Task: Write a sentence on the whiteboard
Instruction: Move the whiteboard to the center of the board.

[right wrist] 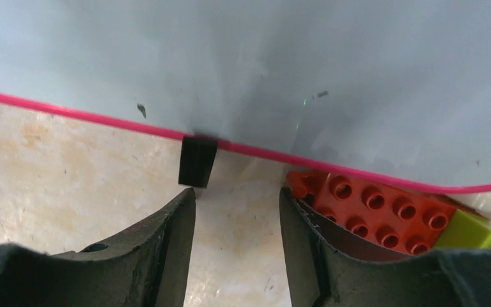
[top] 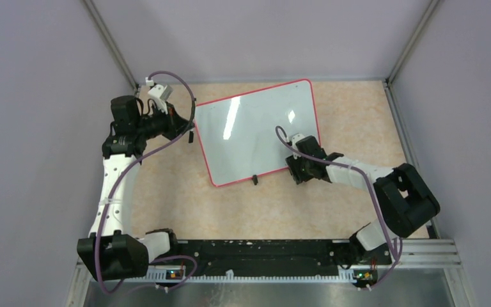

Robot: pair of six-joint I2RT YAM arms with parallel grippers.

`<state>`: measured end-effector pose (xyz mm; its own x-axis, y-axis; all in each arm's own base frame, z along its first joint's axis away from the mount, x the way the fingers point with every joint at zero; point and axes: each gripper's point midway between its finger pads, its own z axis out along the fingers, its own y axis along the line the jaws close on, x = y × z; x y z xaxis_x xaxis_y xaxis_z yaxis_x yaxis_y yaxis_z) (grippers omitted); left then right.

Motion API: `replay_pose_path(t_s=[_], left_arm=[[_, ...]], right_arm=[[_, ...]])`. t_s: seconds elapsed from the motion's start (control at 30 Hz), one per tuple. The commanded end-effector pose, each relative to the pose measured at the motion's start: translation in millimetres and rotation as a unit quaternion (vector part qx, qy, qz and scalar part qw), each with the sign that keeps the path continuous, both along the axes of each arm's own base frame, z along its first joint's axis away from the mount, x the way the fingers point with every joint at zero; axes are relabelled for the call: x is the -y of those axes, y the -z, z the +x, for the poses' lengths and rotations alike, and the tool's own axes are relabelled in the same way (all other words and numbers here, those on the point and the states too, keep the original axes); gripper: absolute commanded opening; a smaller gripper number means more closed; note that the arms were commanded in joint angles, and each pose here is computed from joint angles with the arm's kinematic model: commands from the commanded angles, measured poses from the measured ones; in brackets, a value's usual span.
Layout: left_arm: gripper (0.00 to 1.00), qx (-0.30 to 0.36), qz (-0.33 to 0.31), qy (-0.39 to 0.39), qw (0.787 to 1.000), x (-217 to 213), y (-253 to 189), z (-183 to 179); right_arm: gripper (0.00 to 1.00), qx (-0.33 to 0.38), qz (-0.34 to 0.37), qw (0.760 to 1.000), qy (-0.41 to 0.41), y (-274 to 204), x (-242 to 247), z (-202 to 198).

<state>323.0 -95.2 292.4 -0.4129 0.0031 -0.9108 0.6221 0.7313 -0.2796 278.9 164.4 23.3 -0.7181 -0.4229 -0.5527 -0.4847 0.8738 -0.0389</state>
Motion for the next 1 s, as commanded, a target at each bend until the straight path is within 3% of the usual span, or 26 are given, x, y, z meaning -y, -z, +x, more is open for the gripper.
replay_pose_path(t_s=[0.0,0.4,0.57,0.7,0.8,0.97], left_arm=[[0.0,0.053,0.002,0.003,0.999,1,-30,-1],[0.0,0.046,0.001,0.003,0.999,1,-25,0],[0.0,0.046,0.003,0.0,0.999,0,-23,0],[0.0,0.047,0.005,-0.001,0.999,0,-24,-1],[0.0,0.047,0.004,0.001,0.999,0,-26,-1],[0.0,0.051,0.005,0.002,0.999,0,-31,-2]], right_arm=[[0.51,0.054,0.047,0.997,0.034,-23,-26,34],[0.51,0.066,0.069,0.994,0.051,-25,-43,55],[0.32,0.063,0.048,0.995,0.056,-13,-37,56],[0.06,0.063,0.035,0.996,0.053,-9,-28,51],[0.0,0.047,0.038,0.997,0.049,-7,-22,44],[0.0,0.014,0.026,0.999,0.017,-1,-14,20]])
